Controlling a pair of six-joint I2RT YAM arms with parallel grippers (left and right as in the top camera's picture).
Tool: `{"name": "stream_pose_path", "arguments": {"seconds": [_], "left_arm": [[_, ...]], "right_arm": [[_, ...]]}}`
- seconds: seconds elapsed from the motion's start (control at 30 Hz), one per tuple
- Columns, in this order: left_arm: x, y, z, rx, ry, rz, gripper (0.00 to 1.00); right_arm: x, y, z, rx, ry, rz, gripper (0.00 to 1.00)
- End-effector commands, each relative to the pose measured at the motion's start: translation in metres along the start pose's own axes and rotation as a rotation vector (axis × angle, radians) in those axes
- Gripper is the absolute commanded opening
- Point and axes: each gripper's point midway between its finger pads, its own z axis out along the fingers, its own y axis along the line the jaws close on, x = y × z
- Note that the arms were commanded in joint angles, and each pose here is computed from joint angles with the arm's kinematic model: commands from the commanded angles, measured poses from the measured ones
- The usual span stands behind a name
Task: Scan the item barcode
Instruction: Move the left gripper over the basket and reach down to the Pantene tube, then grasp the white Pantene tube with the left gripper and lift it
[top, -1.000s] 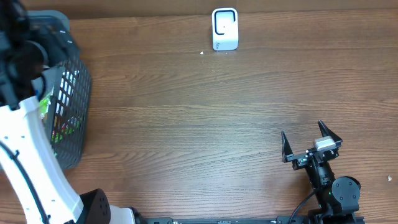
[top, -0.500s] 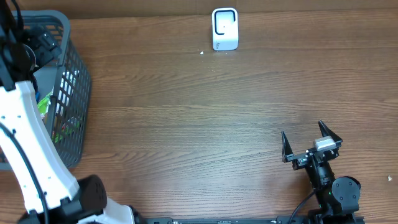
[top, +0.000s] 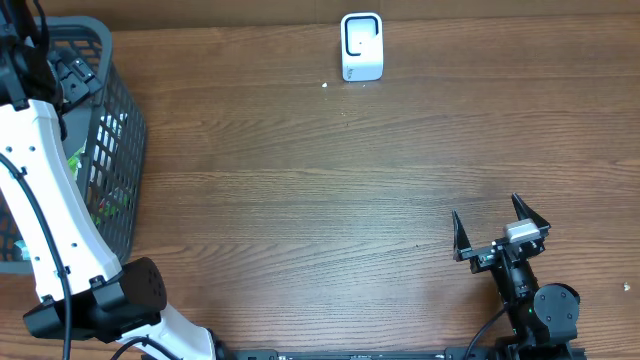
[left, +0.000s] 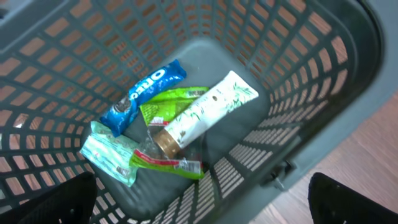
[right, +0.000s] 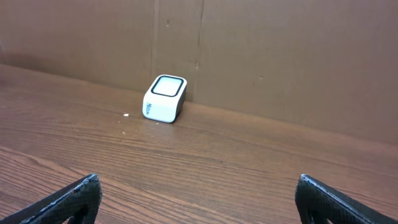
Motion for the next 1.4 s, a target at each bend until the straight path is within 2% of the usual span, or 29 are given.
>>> {"name": "stream_pose_path", "arguments": {"seconds": [0.0, 0.13, 0.3, 0.73, 1.27, 1.37], "left_arm": [[-0.011, 0.018, 0.006, -0.039, -0.020, -0.066, 1.00], [-0.011, 0.024, 0.014, -0.007, 0.014, -0.060, 0.96], [-0.005, 0.027, 0.038, -0.040, 0.073, -0.047, 0.93], [0.032, 0.005, 0.135, -0.082, 0.301, 0.053, 0.86], [0.073, -0.038, 0.261, 0.033, 0.426, 0.263, 0.84], [0.089, -0.036, 0.280, 0.019, 0.476, 0.268, 0.79]], "right_arm": [[0.001, -0.002, 0.000, 0.008, -0.006, -0.001, 1.00], [0.001, -0.002, 0.000, 0.008, -0.006, -0.001, 1.00], [0.001, -0.002, 0.000, 0.008, -0.006, -0.001, 1.00], [0.001, -0.002, 0.000, 0.008, -0.006, -0.001, 1.00], [0.001, -0.002, 0.000, 0.008, -0.006, -0.001, 1.00], [0.001, -0.002, 0.000, 0.008, -0.006, -0.001, 1.00]]}}
